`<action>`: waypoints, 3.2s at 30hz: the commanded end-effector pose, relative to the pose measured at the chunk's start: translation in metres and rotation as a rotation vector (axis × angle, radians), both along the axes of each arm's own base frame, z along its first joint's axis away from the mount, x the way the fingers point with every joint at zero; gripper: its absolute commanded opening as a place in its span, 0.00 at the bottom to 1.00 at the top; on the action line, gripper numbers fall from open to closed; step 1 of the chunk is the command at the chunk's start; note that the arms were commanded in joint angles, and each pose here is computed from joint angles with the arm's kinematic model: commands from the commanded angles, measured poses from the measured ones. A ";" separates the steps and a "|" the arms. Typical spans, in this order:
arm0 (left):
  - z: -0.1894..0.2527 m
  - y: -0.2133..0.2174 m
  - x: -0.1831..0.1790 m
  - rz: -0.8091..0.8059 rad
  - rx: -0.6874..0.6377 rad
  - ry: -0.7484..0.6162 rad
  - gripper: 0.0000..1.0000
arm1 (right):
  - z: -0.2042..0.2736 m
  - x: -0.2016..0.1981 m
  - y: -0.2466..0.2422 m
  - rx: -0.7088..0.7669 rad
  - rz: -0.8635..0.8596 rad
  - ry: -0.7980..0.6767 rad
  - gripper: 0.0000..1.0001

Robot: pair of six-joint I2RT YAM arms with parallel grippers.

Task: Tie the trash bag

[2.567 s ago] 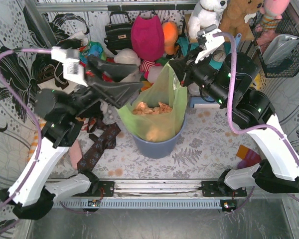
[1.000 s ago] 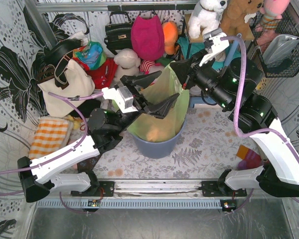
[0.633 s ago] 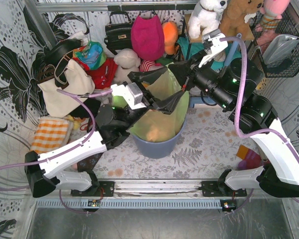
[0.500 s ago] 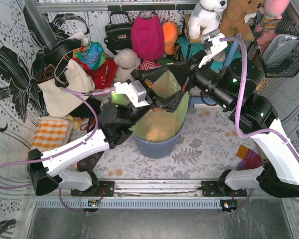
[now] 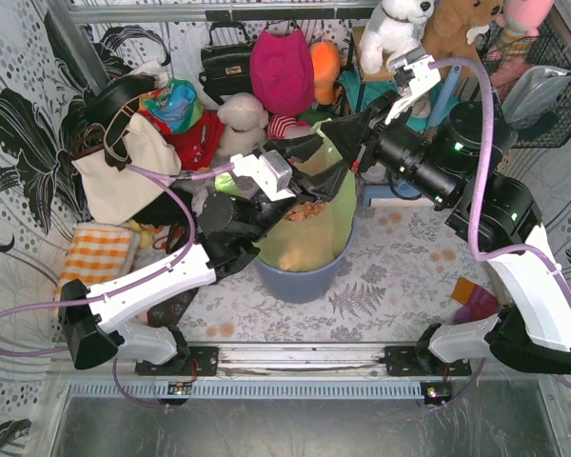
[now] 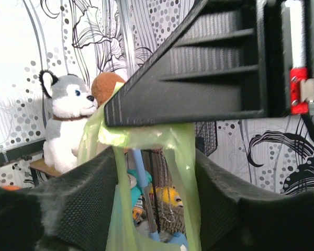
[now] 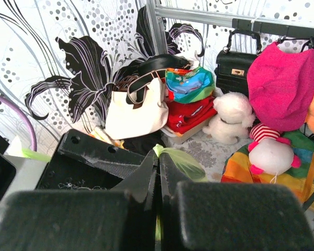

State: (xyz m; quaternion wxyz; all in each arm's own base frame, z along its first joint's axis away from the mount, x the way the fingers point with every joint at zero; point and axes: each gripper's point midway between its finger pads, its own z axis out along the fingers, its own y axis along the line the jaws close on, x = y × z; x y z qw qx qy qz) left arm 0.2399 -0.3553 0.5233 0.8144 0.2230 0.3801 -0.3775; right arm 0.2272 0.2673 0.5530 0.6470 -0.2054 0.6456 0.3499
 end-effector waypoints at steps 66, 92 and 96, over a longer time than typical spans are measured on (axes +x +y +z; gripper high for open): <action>0.004 0.027 -0.024 -0.037 -0.002 0.005 0.70 | 0.022 -0.015 -0.004 0.093 0.041 0.011 0.00; 0.031 0.031 -0.003 0.047 -0.029 -0.106 0.98 | 0.013 -0.029 0.000 0.101 0.114 0.041 0.00; 0.029 0.027 0.003 -0.004 -0.042 -0.093 0.95 | 0.015 -0.030 -0.002 0.108 0.112 0.037 0.00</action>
